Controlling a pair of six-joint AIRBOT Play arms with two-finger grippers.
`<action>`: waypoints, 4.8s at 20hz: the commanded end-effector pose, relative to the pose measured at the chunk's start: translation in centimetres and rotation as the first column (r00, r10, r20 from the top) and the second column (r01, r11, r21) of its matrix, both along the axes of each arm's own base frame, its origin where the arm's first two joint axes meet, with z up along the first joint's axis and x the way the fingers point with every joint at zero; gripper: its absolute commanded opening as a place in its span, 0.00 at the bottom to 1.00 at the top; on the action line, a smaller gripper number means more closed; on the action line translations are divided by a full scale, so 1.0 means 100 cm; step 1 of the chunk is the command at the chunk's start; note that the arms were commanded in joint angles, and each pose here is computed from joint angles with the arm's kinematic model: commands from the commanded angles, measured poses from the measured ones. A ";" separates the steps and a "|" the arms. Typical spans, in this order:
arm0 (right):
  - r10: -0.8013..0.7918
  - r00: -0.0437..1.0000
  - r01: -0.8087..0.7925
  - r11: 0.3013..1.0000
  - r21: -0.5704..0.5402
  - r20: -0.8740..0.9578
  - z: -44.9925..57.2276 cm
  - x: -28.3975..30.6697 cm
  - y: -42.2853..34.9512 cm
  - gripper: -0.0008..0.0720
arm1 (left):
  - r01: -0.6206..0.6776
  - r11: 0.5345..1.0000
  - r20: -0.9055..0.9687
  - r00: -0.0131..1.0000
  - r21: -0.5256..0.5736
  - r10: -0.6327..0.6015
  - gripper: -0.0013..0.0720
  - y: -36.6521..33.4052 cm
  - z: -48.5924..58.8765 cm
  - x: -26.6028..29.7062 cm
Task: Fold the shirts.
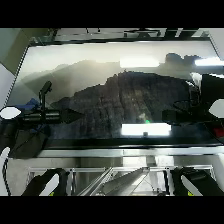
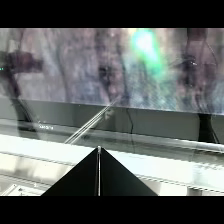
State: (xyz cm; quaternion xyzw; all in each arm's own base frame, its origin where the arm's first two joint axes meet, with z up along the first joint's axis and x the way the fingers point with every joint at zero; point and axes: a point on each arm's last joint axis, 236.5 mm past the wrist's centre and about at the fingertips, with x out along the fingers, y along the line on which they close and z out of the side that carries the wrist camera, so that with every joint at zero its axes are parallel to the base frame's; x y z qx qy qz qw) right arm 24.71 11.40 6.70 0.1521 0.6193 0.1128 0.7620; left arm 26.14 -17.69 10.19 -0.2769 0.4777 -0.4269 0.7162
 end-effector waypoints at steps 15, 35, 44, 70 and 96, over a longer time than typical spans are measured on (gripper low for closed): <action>0.001 1.000 -0.001 1.000 -0.001 0.000 0.000 0.000 0.000 0.04 | -0.671 0.486 0.060 0.618 0.560 0.784 1.00 0.330 -0.005 0.048; -0.024 0.997 0.023 1.000 0.013 0.069 0.005 0.017 0.001 0.04 | -0.644 0.589 -0.205 0.571 0.489 0.795 0.03 0.401 -0.137 0.085; -0.024 0.997 0.023 1.000 0.013 0.069 0.005 0.017 0.001 0.04 | -0.357 0.760 -0.259 0.790 0.543 0.556 0.03 0.323 -0.100 0.101; -0.024 0.997 0.023 1.000 0.012 0.070 0.005 0.017 0.001 0.04 | -0.370 0.672 -0.195 0.768 0.641 0.609 0.04 0.349 -0.185 0.161; -0.009 0.985 0.029 0.993 -0.117 0.172 0.003 0.040 -0.052 0.75 | 0.330 0.888 0.013 0.936 0.320 -0.352 1.00 -0.146 0.005 0.128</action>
